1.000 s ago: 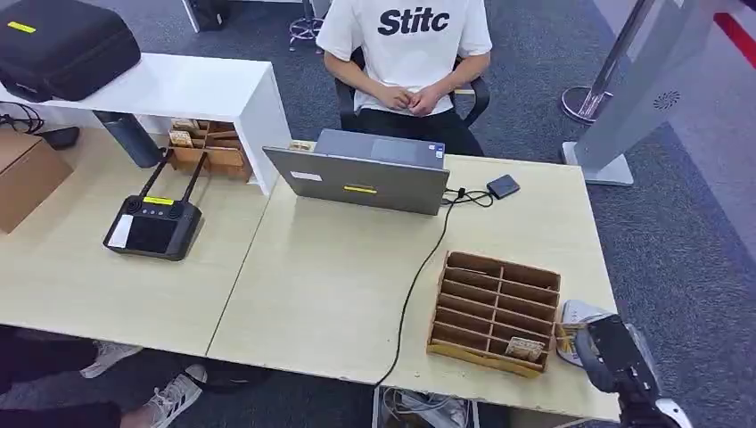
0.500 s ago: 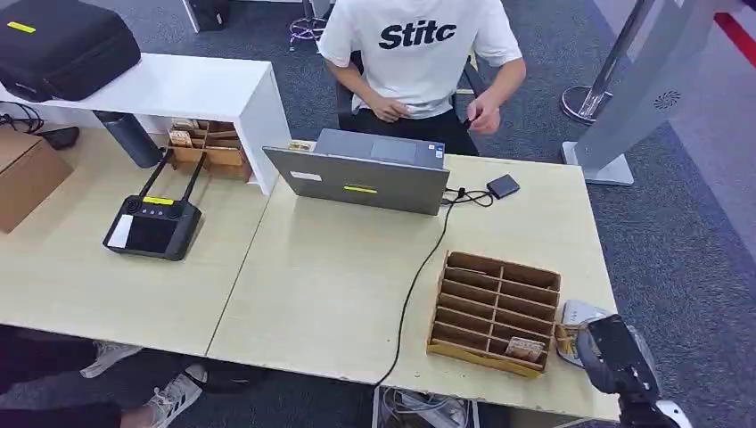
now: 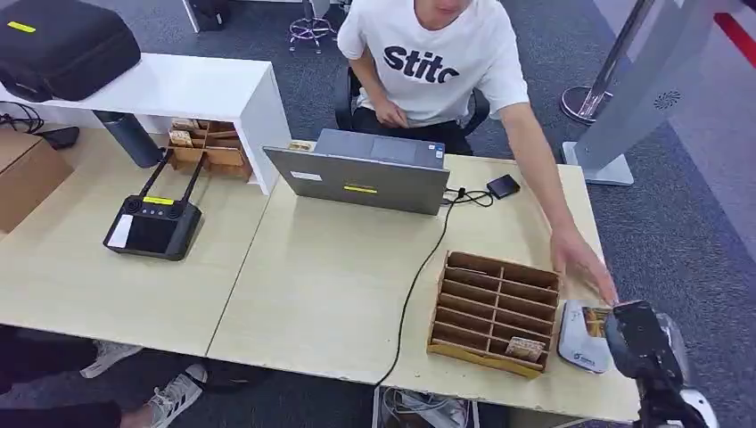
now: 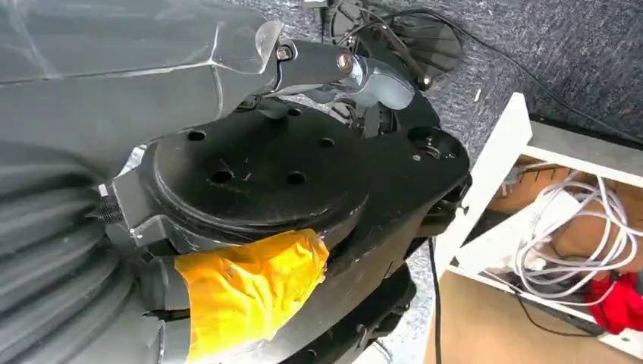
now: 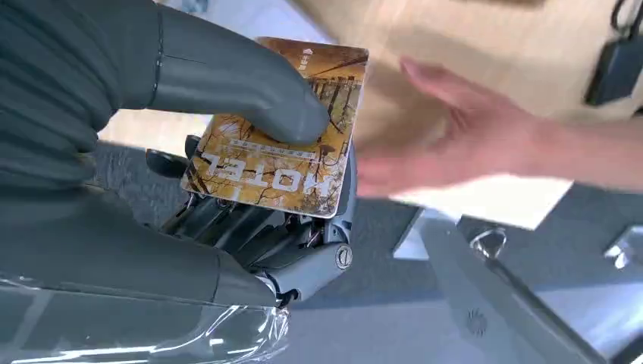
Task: Pass the card to the sensor for recognition and then transmit it.
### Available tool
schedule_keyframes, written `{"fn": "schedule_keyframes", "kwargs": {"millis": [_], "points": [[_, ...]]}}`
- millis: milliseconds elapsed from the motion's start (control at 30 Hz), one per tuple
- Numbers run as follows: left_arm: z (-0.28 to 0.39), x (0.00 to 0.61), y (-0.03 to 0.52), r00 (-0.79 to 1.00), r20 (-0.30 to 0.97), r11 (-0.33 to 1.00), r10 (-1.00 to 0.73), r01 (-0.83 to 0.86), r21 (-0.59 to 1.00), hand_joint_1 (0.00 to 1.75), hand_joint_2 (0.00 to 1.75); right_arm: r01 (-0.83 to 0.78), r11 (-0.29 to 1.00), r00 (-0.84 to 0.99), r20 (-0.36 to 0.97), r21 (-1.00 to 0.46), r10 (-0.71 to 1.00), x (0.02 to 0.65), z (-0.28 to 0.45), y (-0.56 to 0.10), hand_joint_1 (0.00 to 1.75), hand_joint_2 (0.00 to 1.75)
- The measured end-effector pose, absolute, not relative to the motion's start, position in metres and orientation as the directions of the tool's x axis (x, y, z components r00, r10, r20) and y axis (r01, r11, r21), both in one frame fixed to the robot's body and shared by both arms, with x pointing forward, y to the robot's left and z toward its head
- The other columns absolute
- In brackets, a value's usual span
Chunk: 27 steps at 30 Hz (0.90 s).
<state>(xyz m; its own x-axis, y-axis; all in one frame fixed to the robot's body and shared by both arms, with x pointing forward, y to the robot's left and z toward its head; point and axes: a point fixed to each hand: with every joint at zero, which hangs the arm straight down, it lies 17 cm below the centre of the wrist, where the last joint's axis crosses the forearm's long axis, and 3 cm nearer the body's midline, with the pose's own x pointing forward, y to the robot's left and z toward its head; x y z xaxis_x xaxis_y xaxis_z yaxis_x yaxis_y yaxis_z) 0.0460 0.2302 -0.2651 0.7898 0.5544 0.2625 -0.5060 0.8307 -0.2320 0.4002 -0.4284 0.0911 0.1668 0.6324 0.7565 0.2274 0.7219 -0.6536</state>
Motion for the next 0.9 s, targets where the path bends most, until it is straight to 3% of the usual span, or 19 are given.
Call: {"fn": "schedule_keyframes", "kwargs": {"millis": [433, 900], "points": [[-0.265, 0.045, 0.23, 0.796, 0.26, 0.836, 0.547, -0.499, -0.23, 0.0, 1.75, 0.237, 0.631, 0.226, 0.674, -0.739, 0.704, 0.405, 0.086, -0.451, 1.75, 1.75], [-0.266, 0.045, 0.23, 0.792, 0.259, 0.832, 0.553, -0.507, -0.226, 0.0, 1.75, 0.211, 0.622, 0.261, 0.657, -0.754, 0.707, 0.4, 0.069, -0.455, 1.75, 1.75]]}}
